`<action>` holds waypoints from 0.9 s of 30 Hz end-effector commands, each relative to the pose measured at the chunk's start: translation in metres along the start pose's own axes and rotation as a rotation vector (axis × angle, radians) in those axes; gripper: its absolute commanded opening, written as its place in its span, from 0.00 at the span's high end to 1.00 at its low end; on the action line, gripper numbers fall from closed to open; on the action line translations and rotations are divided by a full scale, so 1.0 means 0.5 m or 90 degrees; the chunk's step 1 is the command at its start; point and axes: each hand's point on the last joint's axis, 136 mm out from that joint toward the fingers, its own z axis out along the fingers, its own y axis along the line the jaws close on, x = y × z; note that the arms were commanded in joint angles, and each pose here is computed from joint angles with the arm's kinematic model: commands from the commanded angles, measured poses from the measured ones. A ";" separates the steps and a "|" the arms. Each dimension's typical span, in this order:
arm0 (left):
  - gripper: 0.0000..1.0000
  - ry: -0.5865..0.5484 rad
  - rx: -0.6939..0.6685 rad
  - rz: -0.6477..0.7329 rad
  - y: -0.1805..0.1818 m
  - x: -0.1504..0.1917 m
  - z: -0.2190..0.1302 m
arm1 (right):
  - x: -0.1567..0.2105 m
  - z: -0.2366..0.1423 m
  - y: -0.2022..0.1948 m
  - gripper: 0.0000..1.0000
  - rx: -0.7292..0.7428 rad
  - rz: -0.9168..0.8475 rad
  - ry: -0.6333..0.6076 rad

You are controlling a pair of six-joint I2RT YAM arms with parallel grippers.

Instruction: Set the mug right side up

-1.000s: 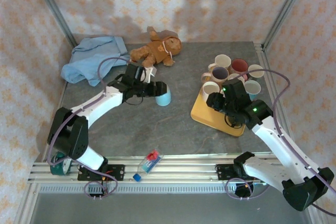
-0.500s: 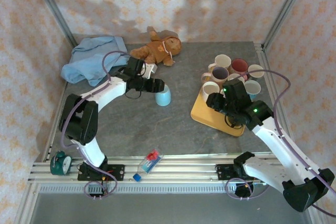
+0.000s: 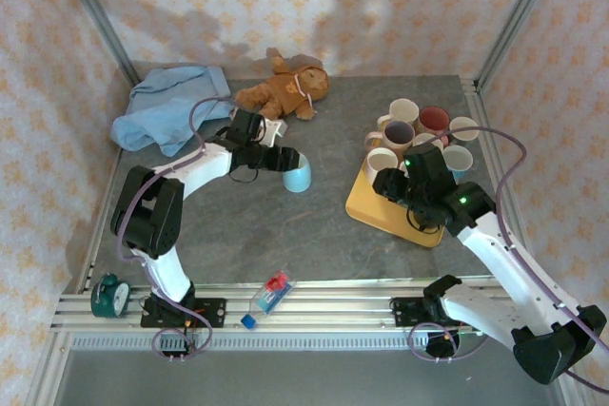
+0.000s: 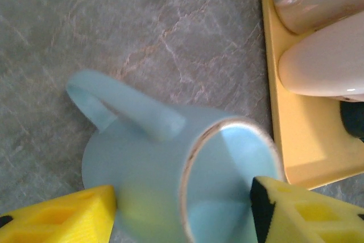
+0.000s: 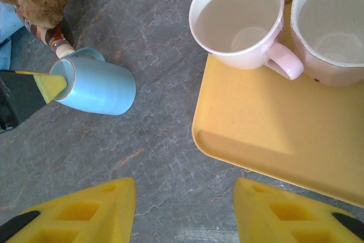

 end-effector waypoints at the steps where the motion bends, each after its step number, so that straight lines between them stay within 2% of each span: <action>1: 0.36 -0.020 0.020 -0.018 -0.019 0.011 -0.020 | -0.005 -0.007 0.001 0.52 -0.006 0.009 -0.011; 6: 0.36 -0.045 0.049 -0.045 -0.052 0.030 -0.029 | -0.004 -0.004 0.001 0.51 -0.009 0.012 -0.009; 13: 0.36 -0.035 0.093 -0.046 -0.159 0.064 -0.025 | -0.003 -0.007 0.003 0.52 -0.014 0.014 -0.009; 17: 0.35 -0.045 0.097 -0.045 -0.191 0.070 -0.037 | 0.001 -0.008 0.000 0.51 -0.014 0.015 -0.008; 19: 0.34 -0.050 0.094 -0.038 -0.196 0.065 -0.046 | 0.002 -0.007 0.000 0.52 -0.016 0.017 -0.007; 23: 0.31 -0.057 0.031 0.020 -0.179 0.043 -0.072 | 0.004 -0.009 -0.001 0.51 -0.018 0.013 -0.008; 27: 0.31 -0.035 -0.009 0.034 -0.145 0.011 -0.073 | 0.012 -0.003 0.004 0.52 -0.023 0.005 0.011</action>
